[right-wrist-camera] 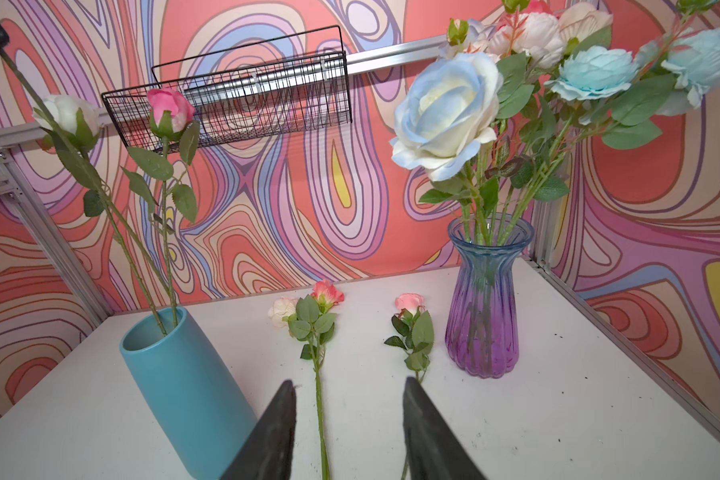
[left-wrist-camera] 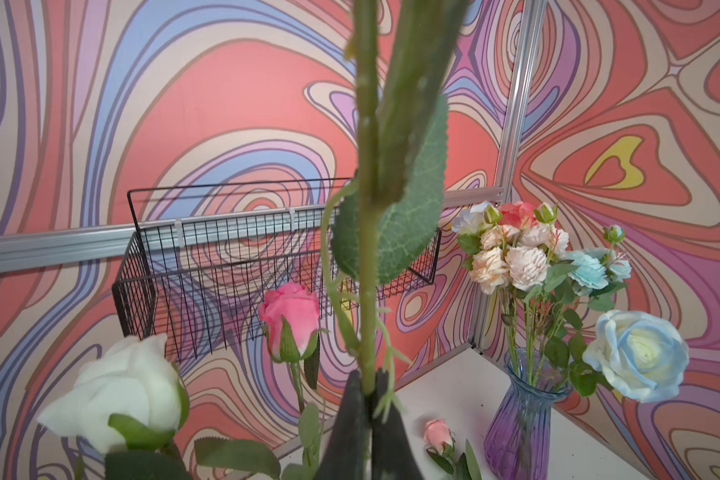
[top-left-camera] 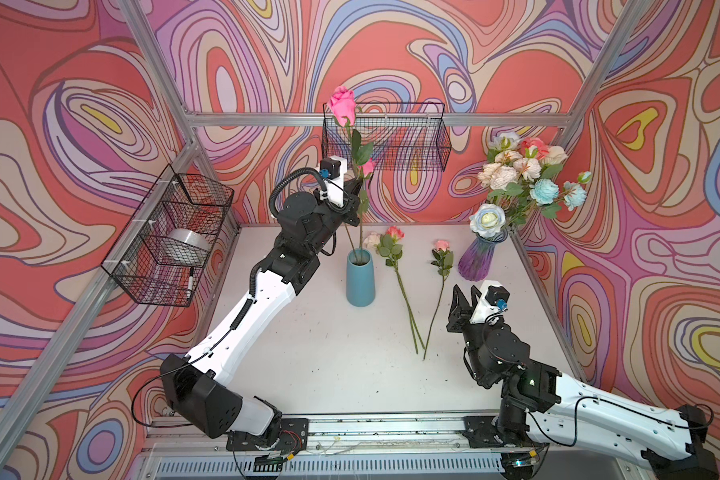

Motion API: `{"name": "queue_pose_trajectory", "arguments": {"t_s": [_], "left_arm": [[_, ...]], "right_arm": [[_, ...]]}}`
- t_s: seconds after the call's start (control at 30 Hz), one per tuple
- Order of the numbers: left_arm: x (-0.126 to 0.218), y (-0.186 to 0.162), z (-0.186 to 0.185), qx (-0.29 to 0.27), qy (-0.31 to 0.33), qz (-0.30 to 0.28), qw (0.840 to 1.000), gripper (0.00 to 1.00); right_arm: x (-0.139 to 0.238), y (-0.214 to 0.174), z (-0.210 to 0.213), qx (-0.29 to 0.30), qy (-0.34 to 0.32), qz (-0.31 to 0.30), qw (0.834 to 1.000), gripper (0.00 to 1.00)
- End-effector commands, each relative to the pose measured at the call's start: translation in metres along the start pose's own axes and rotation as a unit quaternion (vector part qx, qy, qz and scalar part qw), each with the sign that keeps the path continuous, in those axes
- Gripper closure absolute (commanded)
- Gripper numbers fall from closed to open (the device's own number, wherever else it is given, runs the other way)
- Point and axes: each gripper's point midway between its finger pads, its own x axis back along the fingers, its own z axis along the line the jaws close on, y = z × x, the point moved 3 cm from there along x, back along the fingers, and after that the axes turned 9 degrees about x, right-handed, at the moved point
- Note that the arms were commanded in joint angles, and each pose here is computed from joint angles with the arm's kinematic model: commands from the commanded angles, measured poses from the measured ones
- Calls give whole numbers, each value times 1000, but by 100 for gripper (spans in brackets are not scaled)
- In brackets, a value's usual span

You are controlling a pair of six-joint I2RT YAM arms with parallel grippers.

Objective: Arrange the flowers into the vase
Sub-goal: 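Lower the pink rose stem into the teal cylinder with the left gripper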

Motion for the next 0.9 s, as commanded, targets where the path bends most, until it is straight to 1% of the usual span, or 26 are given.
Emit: {"name": "queue_pose_trajectory", "arguments": {"t_s": [0.0, 0.13, 0.27, 0.37, 0.57, 0.7, 0.87], "left_arm": [[10, -9, 7, 5, 14, 3, 1000, 100], [14, -29, 15, 16, 27, 17, 999, 100], [18, -33, 19, 12, 32, 13, 999, 100], [21, -18, 18, 5, 27, -2, 1000, 100], [24, 26, 6, -19, 10, -40, 999, 100], [30, 51, -7, -19, -21, -56, 998, 100], [37, 62, -14, -18, -33, -54, 998, 100]], "right_arm": [[-1, -6, -1, 9, -11, 7, 1000, 57], [-3, -8, 3, 11, -8, 10, 1000, 57], [-3, -8, 4, 10, -7, 12, 1000, 57], [-3, -7, 4, 10, -7, 12, 1000, 57], [-4, -7, 5, 12, -7, 13, 1000, 57], [-6, -9, 8, 16, -7, 15, 1000, 57], [-7, -8, 12, 16, -3, 16, 1000, 57]]}}
